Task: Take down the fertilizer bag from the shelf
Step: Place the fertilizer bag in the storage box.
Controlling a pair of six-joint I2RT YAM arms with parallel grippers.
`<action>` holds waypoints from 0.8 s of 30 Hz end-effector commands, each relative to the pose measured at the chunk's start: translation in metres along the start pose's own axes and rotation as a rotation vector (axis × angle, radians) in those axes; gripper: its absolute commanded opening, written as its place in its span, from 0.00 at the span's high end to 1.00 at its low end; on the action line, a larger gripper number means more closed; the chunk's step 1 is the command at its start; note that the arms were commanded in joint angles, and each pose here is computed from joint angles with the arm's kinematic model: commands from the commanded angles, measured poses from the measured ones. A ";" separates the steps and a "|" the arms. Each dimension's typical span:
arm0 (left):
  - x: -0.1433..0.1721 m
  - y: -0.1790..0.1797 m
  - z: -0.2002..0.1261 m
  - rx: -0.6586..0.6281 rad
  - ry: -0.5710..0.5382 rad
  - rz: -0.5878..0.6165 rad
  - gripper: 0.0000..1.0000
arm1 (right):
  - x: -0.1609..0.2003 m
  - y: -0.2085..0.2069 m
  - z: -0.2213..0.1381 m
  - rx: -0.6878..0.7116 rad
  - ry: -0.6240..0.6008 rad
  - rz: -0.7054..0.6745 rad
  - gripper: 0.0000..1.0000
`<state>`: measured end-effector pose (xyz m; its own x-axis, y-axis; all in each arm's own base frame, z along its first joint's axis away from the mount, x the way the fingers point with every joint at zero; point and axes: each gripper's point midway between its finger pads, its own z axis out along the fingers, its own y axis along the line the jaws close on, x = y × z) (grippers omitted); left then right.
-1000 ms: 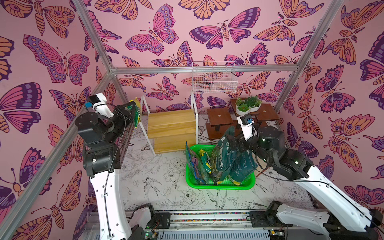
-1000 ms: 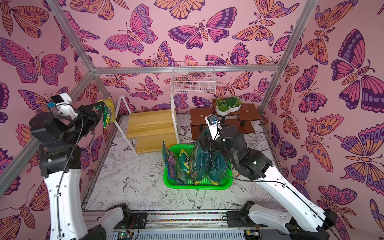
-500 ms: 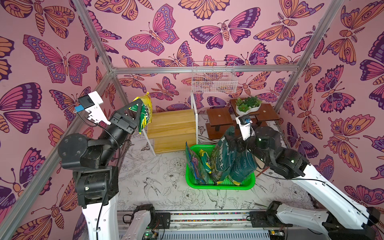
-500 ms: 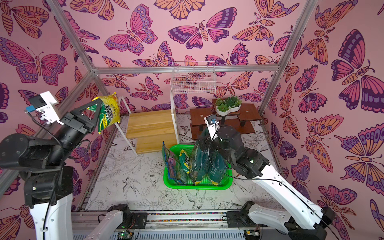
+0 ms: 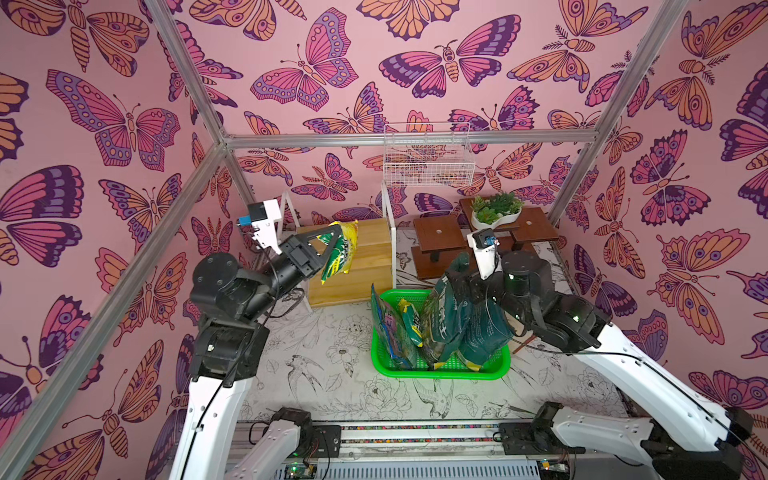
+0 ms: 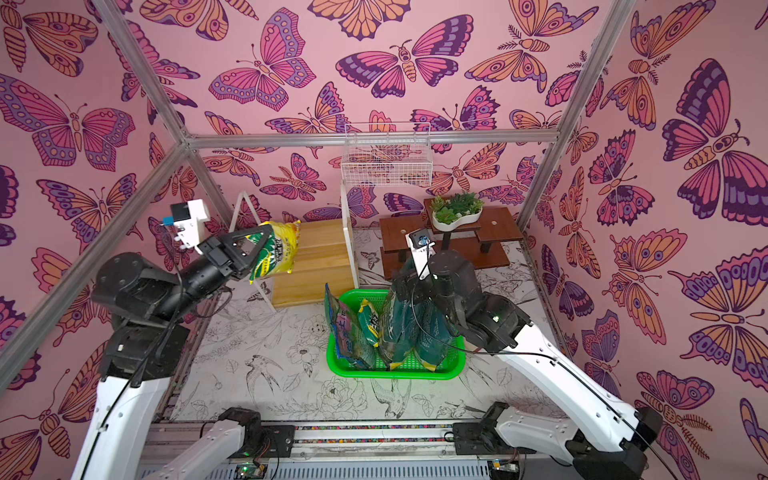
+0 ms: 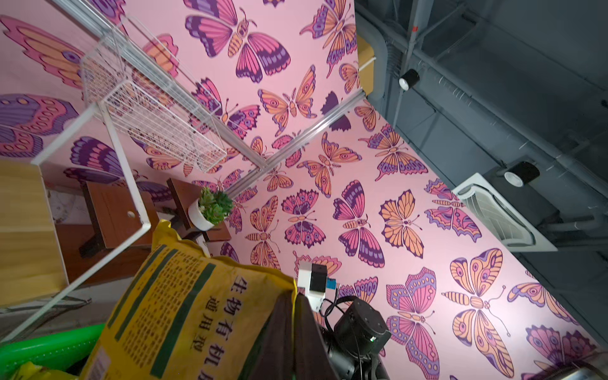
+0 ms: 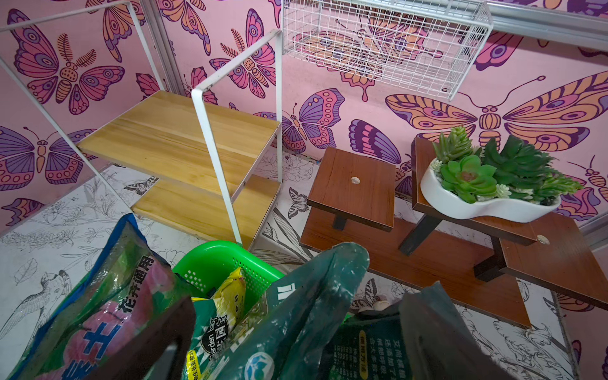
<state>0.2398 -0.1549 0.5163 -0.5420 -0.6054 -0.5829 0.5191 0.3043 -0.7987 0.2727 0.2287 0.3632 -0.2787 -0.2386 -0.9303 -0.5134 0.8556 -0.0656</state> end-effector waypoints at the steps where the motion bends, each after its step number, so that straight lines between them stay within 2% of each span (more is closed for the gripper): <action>1: 0.003 -0.005 0.012 0.038 -0.013 0.087 1.00 | -0.009 -0.003 -0.005 0.003 -0.023 0.024 0.01; 9: 0.070 0.038 0.053 -0.052 0.153 0.074 1.00 | -0.010 -0.011 -0.011 0.040 -0.029 0.015 0.01; 14: 0.099 0.060 0.060 -0.146 0.218 0.112 1.00 | -0.008 -0.014 -0.013 0.049 -0.027 0.009 0.01; 24: 0.161 0.105 0.068 -0.244 0.333 -0.023 1.00 | -0.005 -0.016 -0.015 0.058 -0.025 0.004 0.01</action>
<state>0.2495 -0.2681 0.3465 -0.7668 -0.3174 -0.5579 0.3605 0.5061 -0.7835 0.2707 0.2184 0.3722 -0.2620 -0.2211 -0.9394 -0.4854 0.8715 -0.0697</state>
